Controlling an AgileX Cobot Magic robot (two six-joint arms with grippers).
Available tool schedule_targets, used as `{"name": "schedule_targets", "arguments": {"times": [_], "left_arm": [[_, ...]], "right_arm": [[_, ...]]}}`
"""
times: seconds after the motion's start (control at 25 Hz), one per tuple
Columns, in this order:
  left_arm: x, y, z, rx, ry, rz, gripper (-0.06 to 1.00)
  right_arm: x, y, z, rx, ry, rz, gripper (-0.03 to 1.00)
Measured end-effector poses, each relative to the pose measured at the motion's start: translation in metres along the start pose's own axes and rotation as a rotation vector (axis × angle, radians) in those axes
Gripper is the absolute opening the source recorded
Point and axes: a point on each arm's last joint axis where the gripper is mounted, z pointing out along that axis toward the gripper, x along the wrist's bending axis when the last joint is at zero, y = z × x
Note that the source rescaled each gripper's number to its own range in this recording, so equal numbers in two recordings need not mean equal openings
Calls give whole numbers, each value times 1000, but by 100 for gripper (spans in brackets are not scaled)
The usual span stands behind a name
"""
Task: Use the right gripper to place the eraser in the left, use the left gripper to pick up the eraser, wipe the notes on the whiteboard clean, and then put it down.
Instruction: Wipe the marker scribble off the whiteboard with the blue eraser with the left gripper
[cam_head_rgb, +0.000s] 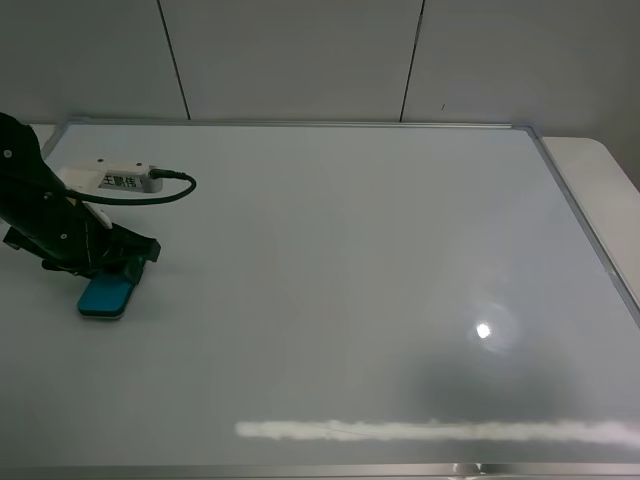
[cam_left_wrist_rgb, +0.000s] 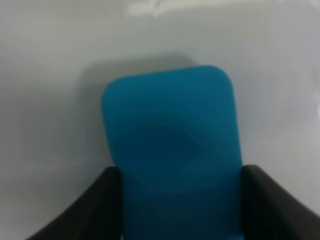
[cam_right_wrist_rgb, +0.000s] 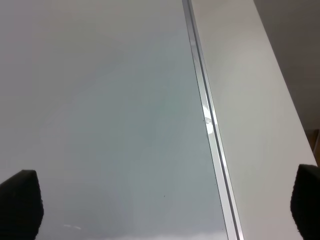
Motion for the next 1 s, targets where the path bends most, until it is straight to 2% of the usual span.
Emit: {"name": "schedule_targets", "arguments": {"times": [0.24, 0.52, 0.76, 1.0], "left_arm": [[8, 0, -10, -16, 71, 56, 4], [45, 10, -11, -101, 145, 16, 4], [49, 13, -12, -136, 141, 8, 4], [42, 1, -4, -163, 91, 8, 4]], "right_arm": [[0, 0, 0, 0, 0, 0, 100], [0, 0, 0, 0, 0, 0, 100], [0, 0, 0, 0, 0, 0, 100], [0, 0, 0, 0, 0, 0, 100]]}}
